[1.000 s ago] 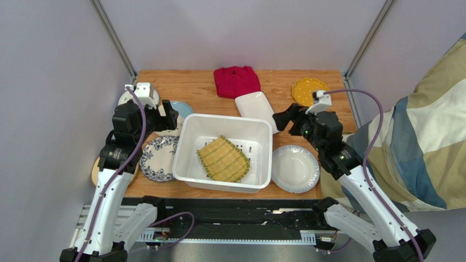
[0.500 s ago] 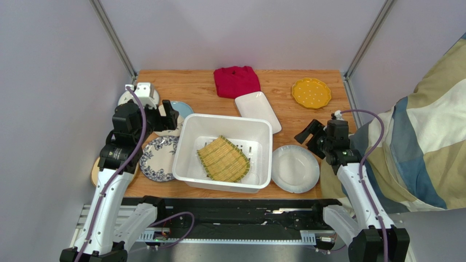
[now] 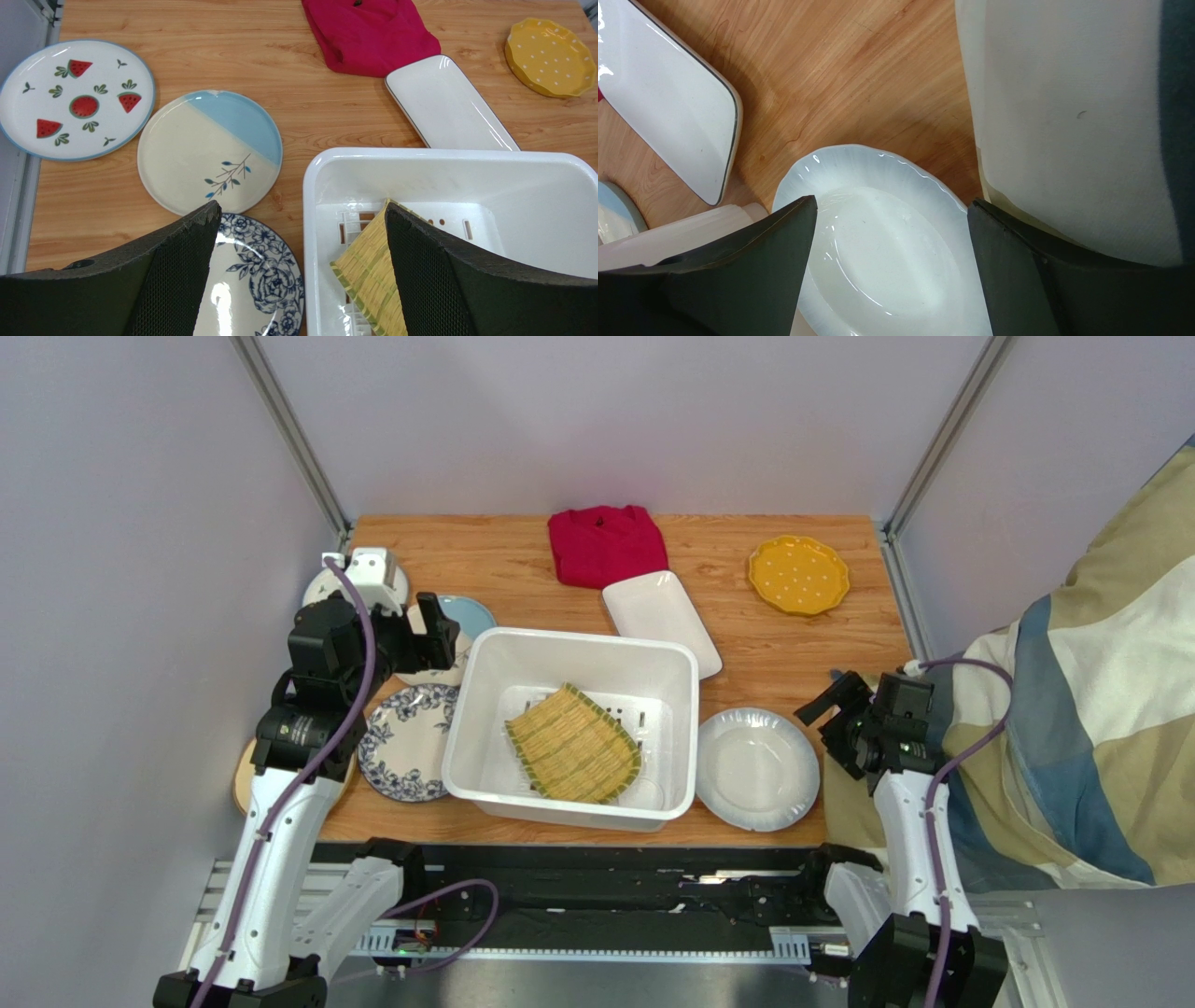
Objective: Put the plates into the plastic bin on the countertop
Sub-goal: Pick up the plate from the corner of the board.
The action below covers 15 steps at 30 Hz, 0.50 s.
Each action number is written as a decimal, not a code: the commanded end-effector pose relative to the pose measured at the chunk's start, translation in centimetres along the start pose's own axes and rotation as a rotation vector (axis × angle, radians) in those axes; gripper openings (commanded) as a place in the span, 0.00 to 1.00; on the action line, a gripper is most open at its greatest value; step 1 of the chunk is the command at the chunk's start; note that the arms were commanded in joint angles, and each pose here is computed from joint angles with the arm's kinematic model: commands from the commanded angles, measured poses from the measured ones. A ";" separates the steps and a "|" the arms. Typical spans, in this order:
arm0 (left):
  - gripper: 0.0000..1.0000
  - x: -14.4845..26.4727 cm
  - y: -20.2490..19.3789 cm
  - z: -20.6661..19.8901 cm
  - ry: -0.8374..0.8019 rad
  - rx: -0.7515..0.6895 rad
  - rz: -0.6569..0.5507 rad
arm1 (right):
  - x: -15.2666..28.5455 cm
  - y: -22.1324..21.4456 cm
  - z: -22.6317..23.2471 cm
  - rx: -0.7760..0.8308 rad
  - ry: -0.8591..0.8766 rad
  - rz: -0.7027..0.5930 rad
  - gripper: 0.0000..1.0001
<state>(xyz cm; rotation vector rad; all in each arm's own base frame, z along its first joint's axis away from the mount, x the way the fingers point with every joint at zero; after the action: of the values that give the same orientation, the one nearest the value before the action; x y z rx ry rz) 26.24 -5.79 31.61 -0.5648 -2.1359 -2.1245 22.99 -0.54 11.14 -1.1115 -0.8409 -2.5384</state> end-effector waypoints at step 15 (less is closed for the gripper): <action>0.91 -0.2 0.5 -0.6 -0.030 -0.020 -0.021 | -1.3 -0.7 -2.9 0.015 -0.027 0.043 0.84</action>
<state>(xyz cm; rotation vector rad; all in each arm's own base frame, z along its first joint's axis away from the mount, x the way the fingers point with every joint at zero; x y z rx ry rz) 26.17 -6.13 31.61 -0.5802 -2.1383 -2.1310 22.18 -1.66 9.39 -1.1433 -0.8257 -2.5155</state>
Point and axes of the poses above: each gripper's point midway between its finger pads, its own x axis back along the fingers, its own z axis along the line the jaws close on, y = z × x, the point moved 2 cm from there along x, back along the fingers, and after that the axes turned 7 degrees about -x, right-handed, at the moved point
